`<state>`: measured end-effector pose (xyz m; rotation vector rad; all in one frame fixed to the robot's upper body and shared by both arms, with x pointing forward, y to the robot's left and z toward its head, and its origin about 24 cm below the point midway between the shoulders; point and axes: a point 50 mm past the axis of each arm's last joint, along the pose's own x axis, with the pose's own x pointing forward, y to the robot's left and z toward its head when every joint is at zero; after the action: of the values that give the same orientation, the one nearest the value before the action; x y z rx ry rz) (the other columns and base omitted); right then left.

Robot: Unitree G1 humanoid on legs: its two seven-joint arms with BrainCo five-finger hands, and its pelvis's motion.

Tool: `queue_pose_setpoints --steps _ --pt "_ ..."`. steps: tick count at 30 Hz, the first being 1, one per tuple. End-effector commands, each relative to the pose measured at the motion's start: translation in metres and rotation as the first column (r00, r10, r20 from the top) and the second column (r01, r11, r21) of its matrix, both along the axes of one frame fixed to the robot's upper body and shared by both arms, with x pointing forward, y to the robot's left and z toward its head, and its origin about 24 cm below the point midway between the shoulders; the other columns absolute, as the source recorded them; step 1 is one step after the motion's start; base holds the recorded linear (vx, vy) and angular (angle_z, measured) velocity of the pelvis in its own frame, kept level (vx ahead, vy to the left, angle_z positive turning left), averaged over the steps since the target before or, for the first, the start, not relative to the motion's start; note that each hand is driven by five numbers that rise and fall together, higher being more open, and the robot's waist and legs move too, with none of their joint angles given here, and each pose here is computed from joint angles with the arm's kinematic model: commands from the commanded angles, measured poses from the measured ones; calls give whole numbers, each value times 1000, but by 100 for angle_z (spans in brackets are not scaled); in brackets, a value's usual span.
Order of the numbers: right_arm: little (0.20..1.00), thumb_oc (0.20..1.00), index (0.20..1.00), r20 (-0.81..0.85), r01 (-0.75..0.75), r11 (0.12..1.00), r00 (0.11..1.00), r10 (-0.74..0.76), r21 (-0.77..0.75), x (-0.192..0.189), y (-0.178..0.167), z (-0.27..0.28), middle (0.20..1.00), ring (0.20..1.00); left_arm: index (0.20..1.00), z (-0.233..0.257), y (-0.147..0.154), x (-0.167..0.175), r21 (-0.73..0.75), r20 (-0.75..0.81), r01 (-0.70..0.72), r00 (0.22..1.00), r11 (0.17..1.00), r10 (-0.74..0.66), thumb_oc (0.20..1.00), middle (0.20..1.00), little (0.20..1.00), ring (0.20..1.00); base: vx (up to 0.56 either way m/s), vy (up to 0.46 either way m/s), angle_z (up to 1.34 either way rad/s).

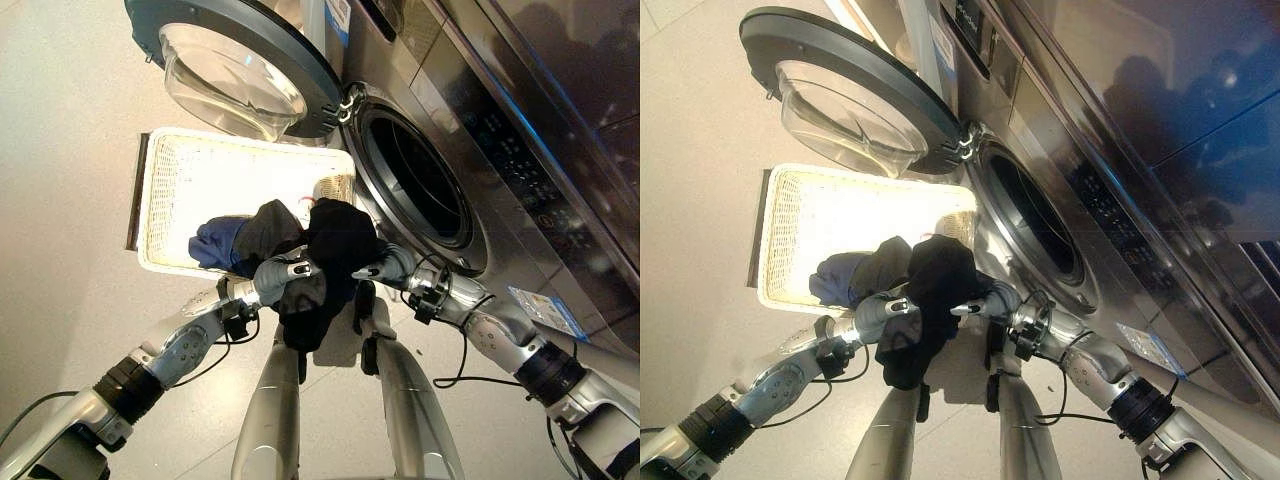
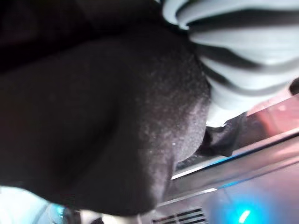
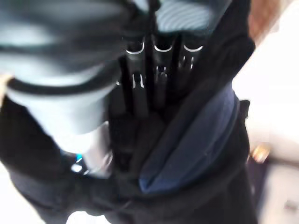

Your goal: Put the clothes into the washing machine.

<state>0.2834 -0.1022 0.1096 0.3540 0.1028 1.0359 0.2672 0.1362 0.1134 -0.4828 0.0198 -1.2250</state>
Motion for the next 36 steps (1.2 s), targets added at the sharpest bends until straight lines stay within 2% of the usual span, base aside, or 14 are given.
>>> queue_pose_setpoints --steps 1,18,19,20,21,23,26,27,29,30,31,32,35,36 --pt "200 200 200 26 -431 887 901 433 167 -52 69 7 200 200 200 40 -56 -26 -298 176 318 945 900 -276 200 200 200 200 7 -20 -5" --pt "200 200 200 -62 -589 774 785 616 234 -72 78 -5 200 200 200 41 -68 -36 -332 237 402 911 853 -337 200 200 200 200 13 -15 -6" --pt "495 495 495 -56 -581 779 792 608 236 -71 79 -5 495 495 200 41 -69 -36 -342 237 399 913 851 -333 200 200 200 200 2 5 -6" --pt "693 693 693 -54 -575 784 798 601 233 -70 79 -5 693 693 200 42 -69 -36 -344 238 398 913 850 -331 200 200 200 200 -1 10 -7" --pt "1000 1000 1000 -15 -512 834 850 526 206 -64 79 -2 1000 1000 200 44 -68 -36 -347 255 401 910 848 -327 200 200 200 200 -2 9 -7" --pt "1000 1000 1000 25 -460 869 886 463 183 -60 78 2 1000 1000 200 45 -69 -36 -345 266 404 908 848 -324 200 200 200 200 -4 9 -4" --pt "1000 1000 1000 259 -211 973 949 179 99 -41 66 18 1000 1000 200 48 -65 -36 -348 296 390 908 853 -295 200 200 200 200 -5 6 -3" --pt "1000 1000 1000 460 21 999 887 -38 41 -30 54 34 1000 1000 200 53 -59 -34 -360 314 360 915 861 -252 200 200 200 200 0 0 0" --pt "1000 1000 1000 731 327 945 642 -230 10 -19 37 55 1000 1000 200 62 -50 -30 -403 336 290 929 868 -155 200 200 200 200 -4 45 -4" --pt "1000 1000 1000 805 428 903 526 -274 28 -16 31 64 1000 1000 200 67 -46 -28 -425 344 256 933 868 -106 200 200 200 200 4 43 -4" --pt "1000 1000 1000 838 467 883 466 -283 39 -16 29 66 1000 1000 200 69 -44 -27 -436 350 241 933 867 -83 200 200 200 200 7 54 -1" --pt "1000 1000 1000 917 583 809 284 -280 67 -10 18 81 1000 1000 200 81 -34 -23 -476 360 177 933 861 7 200 200 200 200 10 48 -4" --pt "1000 1000 1000 954 704 702 125 -274 109 2 -3 98 1000 1000 200 98 -19 -19 -530 367 79 919 844 145 200 200 200 200 18 25 -10" --pt "1000 1000 1000 955 724 681 108 -276 115 5 -9 102 1000 1000 200 103 -15 -19 -540 364 59 916 839 171 200 200 200 200 24 -7 -5"
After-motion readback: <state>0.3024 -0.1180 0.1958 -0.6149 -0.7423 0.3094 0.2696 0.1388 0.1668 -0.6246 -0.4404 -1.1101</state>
